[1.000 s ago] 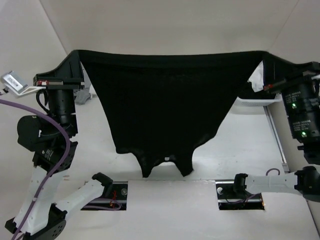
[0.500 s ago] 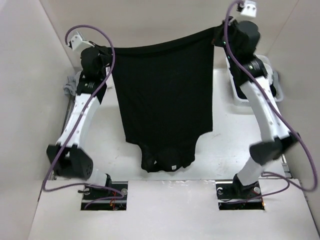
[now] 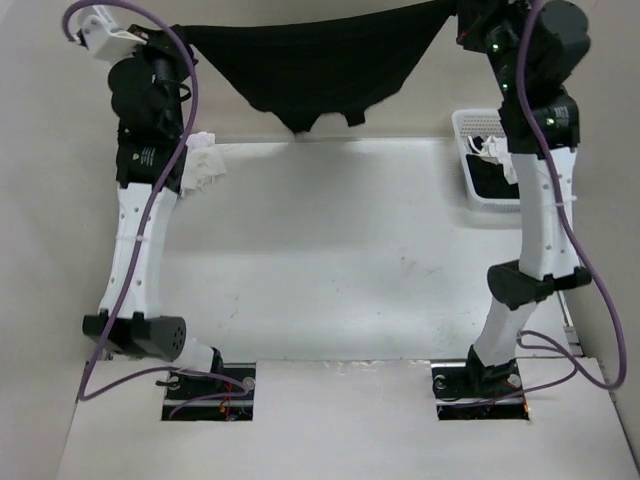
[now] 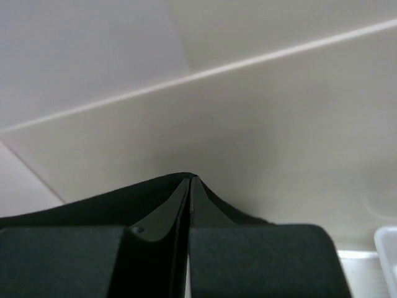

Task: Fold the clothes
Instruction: Fold the tank top

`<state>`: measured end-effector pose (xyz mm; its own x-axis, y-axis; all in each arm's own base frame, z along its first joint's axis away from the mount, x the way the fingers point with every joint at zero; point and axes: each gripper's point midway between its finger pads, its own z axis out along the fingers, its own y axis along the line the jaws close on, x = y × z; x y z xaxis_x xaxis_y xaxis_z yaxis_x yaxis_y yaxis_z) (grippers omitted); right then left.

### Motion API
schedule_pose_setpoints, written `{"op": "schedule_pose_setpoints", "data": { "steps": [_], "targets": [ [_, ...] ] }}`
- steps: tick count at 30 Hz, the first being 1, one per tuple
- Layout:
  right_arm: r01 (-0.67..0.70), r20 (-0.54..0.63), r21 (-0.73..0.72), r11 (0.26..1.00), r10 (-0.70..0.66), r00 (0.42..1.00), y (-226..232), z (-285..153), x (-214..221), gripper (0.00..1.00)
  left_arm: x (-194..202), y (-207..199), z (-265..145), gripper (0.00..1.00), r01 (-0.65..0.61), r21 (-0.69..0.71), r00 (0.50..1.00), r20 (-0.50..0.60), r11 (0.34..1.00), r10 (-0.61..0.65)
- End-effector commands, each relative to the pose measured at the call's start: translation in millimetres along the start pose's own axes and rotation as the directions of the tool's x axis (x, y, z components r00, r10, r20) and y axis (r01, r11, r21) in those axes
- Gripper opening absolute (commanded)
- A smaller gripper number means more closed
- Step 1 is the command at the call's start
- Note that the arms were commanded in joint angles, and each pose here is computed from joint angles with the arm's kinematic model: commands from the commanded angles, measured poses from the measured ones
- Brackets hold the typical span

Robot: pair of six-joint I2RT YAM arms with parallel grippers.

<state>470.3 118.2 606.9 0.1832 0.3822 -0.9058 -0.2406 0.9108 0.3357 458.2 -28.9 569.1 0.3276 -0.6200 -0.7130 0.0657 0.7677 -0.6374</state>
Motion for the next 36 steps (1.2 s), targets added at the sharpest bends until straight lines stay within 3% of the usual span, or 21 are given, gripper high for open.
{"op": "schedule_pose_setpoints", "data": {
  "steps": [1, 8, 12, 16, 20, 25, 29, 31, 33, 36],
  "targets": [
    [-0.007, 0.074, -0.053, 0.999, 0.011, 0.997, 16.5, -27.7, -39.8, 0.02, -40.9, -17.3, -24.3, 0.02, -0.013, 0.045, 0.995, 0.103, 0.999, 0.008],
    [0.004, -0.092, 0.011, 1.000, -0.003, 0.996, -16.7, -60.0, 48.3, 0.01, 28.7, 25.7, -68.0, 0.02, -0.019, -0.023, 1.000, -0.003, 1.000, 0.019],
    [-0.052, -0.188, 0.011, 0.999, 0.053, 0.981, -28.6, -123.3, 122.3, 0.01, 86.3, 75.0, -123.7, 0.02, -0.028, -0.096, 0.995, -0.098, 0.995, 0.019],
    [-0.131, -0.276, -0.003, 0.991, 0.125, 0.953, -28.8, -195.9, 190.8, 0.01, 116.8, 119.5, -190.6, 0.02, -0.036, -0.146, 0.986, -0.168, 0.989, 0.011],
    [-0.242, -0.440, 0.012, 0.970, 0.222, 0.870, -27.4, -271.0, 274.0, 0.00, 132.6, 162.6, -252.6, 0.02, -0.103, -0.206, 0.964, -0.262, 0.973, 0.046],
    [-0.325, -0.648, 0.105, 0.940, 0.313, 0.694, -28.7, -364.3, 367.9, 0.00, 176.8, 205.0, -316.2, 0.02, -0.084, -0.310, 0.905, -0.421, 0.947, -0.058],
    [-0.381, -0.712, 0.138, 0.914, 0.359, 0.604, -17.6, -415.2, 384.8, 0.00, 194.3, 224.6, -354.0, 0.02, -0.076, -0.390, 0.857, -0.496, 0.917, -0.139],
    [-0.392, -0.722, 0.127, 0.911, 0.356, 0.593, -9.9, -424.7, 381.3, 0.00, 195.4, 231.5, -362.8, 0.02, -0.074, -0.411, 0.854, -0.496, 0.908, -0.155],
    [-0.376, -0.719, 0.103, 0.921, 0.330, 0.612, -0.7, -421.3, 373.1, 0.00, 190.8, 235.7, -363.1, 0.02, -0.061, -0.432, 0.868, -0.468, 0.900, -0.166],
    [-0.284, -0.679, 0.057, 0.957, 0.246, 0.692, 8.6, -385.0, 359.0, 0.00, 178.5, 234.6, -340.6, 0.02, -0.066, -0.450, 0.906, -0.401, 0.891, -0.135]
  ]
}}
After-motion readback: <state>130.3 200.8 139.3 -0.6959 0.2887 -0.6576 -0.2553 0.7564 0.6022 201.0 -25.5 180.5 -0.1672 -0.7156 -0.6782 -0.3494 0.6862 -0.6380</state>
